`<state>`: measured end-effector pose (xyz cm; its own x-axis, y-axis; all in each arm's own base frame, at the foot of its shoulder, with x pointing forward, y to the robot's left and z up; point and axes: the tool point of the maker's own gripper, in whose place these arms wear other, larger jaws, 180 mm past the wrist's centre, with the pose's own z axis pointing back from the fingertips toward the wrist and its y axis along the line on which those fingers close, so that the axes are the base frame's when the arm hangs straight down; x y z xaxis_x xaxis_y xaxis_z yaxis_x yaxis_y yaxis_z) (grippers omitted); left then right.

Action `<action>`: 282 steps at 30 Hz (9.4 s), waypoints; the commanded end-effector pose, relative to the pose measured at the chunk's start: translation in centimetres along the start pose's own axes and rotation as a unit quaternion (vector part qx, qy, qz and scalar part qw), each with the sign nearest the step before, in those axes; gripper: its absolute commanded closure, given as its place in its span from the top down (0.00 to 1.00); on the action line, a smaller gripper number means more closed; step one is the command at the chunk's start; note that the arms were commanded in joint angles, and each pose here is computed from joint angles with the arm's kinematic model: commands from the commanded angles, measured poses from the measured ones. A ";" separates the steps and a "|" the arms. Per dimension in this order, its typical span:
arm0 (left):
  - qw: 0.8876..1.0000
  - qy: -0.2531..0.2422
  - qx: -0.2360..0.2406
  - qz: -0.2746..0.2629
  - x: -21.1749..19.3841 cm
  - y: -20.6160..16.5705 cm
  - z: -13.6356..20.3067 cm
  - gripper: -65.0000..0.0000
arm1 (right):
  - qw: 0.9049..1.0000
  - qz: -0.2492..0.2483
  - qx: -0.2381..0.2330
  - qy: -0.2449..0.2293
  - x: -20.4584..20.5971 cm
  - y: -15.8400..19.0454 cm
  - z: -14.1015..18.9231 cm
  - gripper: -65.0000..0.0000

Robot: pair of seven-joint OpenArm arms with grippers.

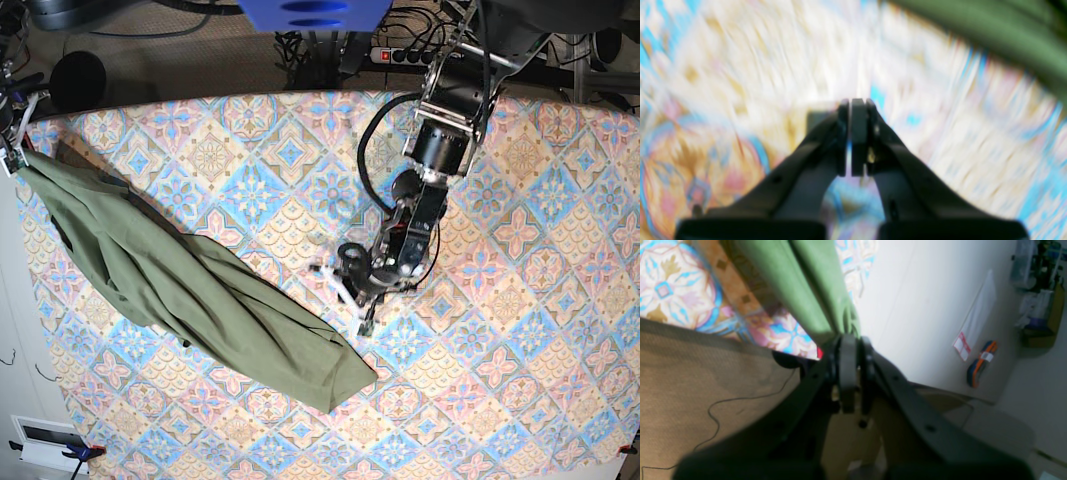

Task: Layout the t-shirt on the table in an organized manner, then fold the t-shirt properly
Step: 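Regrasp the shirt end with the left gripper and pull it taut, then drag the shirt end with the left gripper away from the right gripper, then lift the shirt high with both grippers and fling it onto the table, then move the right gripper to the shirt edge and grasp it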

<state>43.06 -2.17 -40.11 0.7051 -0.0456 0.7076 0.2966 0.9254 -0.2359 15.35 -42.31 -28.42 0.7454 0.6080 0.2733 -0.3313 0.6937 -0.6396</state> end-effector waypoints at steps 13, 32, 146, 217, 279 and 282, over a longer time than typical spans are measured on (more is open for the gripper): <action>0.987 -0.157 0.023 0.011 9.5 -0.2 -3.9 0.10 | 0.997 0.038 0.016 0.064 -4.7 0.5 2.4 0.01; 0.982 -0.184 -0.001 -0.048 11.0 -2.9 -3.4 0.21 | 0.989 0.092 0.055 0.104 -7.2 1.8 3.8 0.01; 0.995 -0.049 -0.085 0.035 3.5 -0.5 -2.8 0.38 | 0.987 -0.057 -0.145 -0.035 8.7 -11.1 0.2 0.01; 0.874 -0.468 -0.098 0.091 43.9 16.1 32.9 0.00 | 0.887 -0.163 -0.160 -0.402 39.1 -28.1 8.5 0.01; 0.923 -0.026 0.379 0.060 -11.3 36.1 42.7 0.00 | 0.911 -0.067 0.328 -0.242 39.9 24.0 -3.9 0.32; 0.924 -0.028 0.377 0.064 -11.4 36.0 42.6 0.05 | 0.901 -0.075 0.351 -0.242 41.7 25.1 -3.7 0.35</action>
<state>17.54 47.17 -29.83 0.6822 0.1145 0.7221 -0.3401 0.9240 0.1748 38.29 -0.94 -38.15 0.5730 0.4903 0.6568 -0.6676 0.7441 0.0269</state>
